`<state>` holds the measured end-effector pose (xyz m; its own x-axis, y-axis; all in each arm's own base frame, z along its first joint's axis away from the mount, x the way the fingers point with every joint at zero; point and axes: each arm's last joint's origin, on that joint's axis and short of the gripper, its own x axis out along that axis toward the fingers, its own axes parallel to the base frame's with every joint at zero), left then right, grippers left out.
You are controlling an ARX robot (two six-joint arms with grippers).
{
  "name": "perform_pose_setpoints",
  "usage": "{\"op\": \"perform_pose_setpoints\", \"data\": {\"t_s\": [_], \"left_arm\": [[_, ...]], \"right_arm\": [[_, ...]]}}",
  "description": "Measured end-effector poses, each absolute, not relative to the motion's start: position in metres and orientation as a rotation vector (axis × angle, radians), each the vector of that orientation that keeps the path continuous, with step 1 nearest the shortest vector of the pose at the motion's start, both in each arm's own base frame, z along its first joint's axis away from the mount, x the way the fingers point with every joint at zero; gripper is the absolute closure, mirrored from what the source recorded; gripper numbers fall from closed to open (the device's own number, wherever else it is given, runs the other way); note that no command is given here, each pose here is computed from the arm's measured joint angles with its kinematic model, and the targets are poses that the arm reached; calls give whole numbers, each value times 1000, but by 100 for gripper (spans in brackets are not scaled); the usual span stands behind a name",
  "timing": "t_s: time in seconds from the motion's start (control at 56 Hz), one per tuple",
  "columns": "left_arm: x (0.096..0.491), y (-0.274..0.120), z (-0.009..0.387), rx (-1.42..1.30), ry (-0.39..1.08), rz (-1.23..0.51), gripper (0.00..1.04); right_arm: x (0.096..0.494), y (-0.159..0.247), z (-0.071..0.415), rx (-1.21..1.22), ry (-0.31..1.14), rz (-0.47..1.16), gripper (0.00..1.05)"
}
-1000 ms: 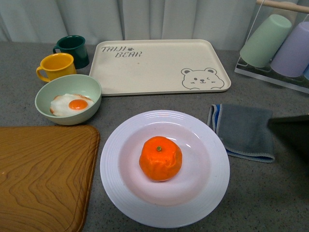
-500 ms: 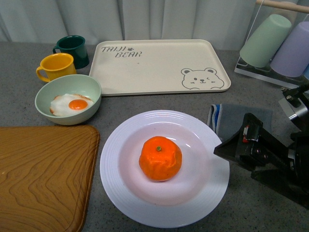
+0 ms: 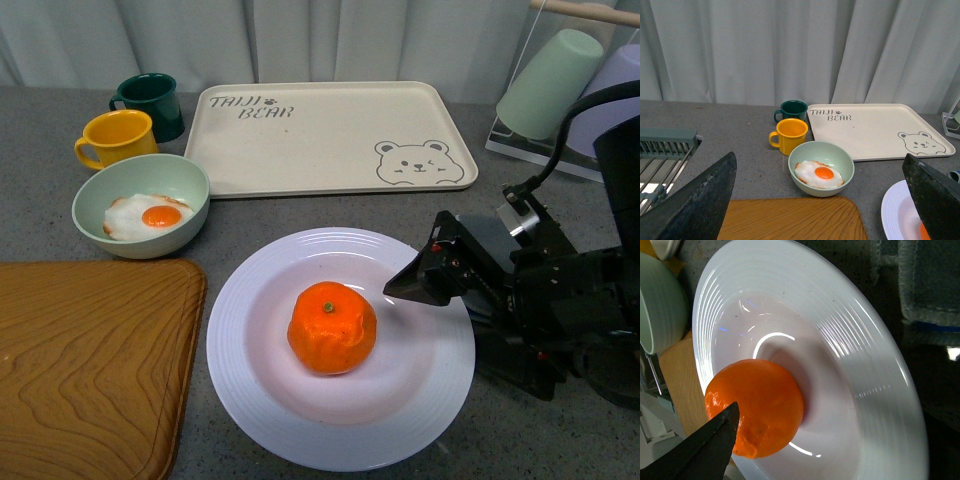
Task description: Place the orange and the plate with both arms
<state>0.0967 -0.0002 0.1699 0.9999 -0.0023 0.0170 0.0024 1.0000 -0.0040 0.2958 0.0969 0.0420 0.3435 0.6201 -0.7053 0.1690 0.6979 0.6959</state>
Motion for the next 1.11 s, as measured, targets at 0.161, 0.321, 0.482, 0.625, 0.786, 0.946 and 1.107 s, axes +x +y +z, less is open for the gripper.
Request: {"op": "perform_pose_setpoints", "data": {"t_s": [0.161,0.321,0.482,0.625,0.786,0.946,1.107], "left_arm": [[97,0,170,-4,-17,-2,7],[97,0,170,-4,-17,-2,7],[97,0,170,-4,-17,-2,7],[97,0,170,-4,-17,-2,7],[97,0,170,-4,-17,-2,7],[97,0,170,-4,-17,-2,7],[97,0,170,-4,-17,-2,7]], "right_arm": [[304,106,34,771,1280,287,23],[307,108,31,769,1320,245,47],[308,104,27,777,1356,179,71],[306,103,27,790,1385,198,88],[308,103,34,798,1363,242,96],[307,103,38,809,1319,284,100],[302,100,36,826,1242,311,101]]}}
